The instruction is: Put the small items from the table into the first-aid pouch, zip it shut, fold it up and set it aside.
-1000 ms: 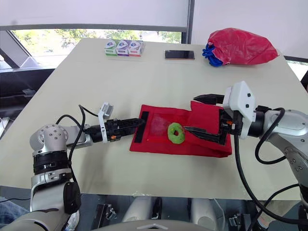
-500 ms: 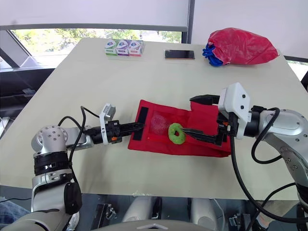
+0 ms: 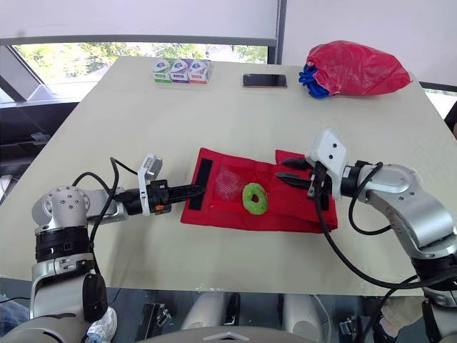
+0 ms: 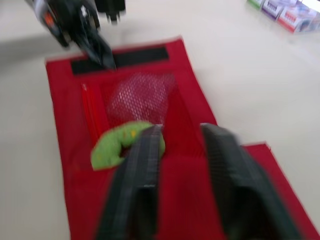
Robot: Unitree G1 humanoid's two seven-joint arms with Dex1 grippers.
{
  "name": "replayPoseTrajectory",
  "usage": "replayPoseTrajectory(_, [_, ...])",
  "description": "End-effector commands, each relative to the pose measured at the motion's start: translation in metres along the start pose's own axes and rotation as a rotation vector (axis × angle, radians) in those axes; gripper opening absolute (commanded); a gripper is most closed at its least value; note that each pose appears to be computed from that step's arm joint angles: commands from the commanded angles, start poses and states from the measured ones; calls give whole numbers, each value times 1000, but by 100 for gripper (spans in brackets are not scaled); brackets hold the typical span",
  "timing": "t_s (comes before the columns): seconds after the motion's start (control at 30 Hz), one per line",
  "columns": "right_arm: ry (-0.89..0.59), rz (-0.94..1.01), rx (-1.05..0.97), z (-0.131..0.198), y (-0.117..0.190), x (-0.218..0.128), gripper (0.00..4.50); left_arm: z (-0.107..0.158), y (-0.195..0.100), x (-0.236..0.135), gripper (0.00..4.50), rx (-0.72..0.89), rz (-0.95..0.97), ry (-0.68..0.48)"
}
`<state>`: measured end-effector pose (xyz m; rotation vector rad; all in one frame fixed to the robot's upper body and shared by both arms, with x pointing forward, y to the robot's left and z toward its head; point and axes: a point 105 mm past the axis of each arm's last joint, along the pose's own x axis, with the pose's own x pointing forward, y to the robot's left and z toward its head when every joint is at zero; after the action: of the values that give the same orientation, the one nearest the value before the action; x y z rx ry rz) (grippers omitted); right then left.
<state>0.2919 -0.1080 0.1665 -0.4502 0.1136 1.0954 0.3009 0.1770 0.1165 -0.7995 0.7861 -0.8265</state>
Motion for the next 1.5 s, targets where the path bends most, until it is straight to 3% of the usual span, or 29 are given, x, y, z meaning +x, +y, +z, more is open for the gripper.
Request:
replayPoseTrajectory(0.03, [17,-3,-61,-8,-1,11,6,12,-14,-5,0,65,-43,-27])
replayPoseTrajectory(0.2, [163,27,-95,-44,2,26,6,15,-23,-9,0,102,-88,-24])
replayPoseTrajectory(0.37, [288,47,-131,-73,7,30,6,30,-53,-18,0,179,-208,-41])
replayPoseTrajectory(0.53, [303,54,-125,-80,14,38,6,36,-77,-21,0,248,-290,-22])
replayPoseTrajectory(0.77, [296,60,-102,-84,20,42,6,36,-109,17,0,346,-409,51])
replayPoseTrajectory(1.07, [262,40,-76,-80,18,42,6,34,-145,69,0,411,-592,126])
replayPoseTrajectory(1.23, [121,-30,26,-56,13,40,6,26,-152,90,0,444,-646,192])
replayPoseTrajectory(1.5, [-86,-157,151,-9,11,-28,6,23,-149,102,0,442,-714,244])
